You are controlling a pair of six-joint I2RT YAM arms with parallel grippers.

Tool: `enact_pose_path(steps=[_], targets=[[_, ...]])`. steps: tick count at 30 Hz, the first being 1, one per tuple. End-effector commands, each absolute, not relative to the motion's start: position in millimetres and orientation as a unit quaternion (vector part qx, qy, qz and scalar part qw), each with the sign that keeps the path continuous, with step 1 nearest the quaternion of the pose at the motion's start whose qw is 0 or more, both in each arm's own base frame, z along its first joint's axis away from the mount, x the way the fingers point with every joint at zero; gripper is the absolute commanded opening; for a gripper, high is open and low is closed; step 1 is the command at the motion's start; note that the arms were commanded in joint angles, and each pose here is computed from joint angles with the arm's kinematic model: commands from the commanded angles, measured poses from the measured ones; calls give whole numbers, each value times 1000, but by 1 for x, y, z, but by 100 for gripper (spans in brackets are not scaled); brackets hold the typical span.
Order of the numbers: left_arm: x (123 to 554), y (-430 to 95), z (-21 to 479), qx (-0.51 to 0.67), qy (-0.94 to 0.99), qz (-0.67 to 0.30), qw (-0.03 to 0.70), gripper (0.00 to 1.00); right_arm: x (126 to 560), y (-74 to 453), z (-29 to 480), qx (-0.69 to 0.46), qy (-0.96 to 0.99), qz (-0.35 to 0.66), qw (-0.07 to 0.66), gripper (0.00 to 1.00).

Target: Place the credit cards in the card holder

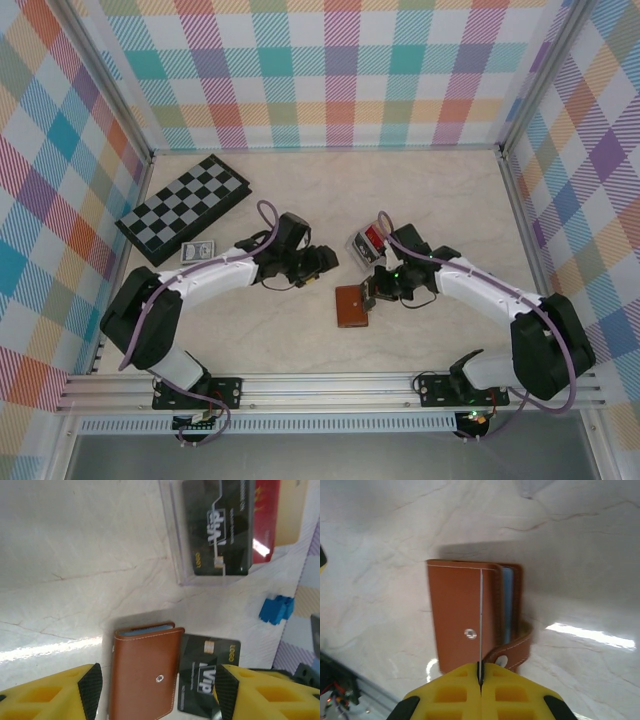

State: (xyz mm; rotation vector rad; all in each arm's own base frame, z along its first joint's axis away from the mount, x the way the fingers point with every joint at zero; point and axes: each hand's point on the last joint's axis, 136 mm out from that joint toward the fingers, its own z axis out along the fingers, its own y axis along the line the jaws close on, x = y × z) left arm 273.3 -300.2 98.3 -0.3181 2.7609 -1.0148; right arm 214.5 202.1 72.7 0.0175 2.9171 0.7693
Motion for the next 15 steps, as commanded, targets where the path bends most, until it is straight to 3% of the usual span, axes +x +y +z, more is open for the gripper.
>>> enact_pose_path(steps=[1, 15], targets=[[265, -309, 88, -83, 937, -330, 78, 64, 216, 191, 64, 17, 971, 227, 75, 2], [241, -348, 57, -44, 938, -342, 24, 65, 213, 205, 52, 13, 963, 262, 56, 4]])
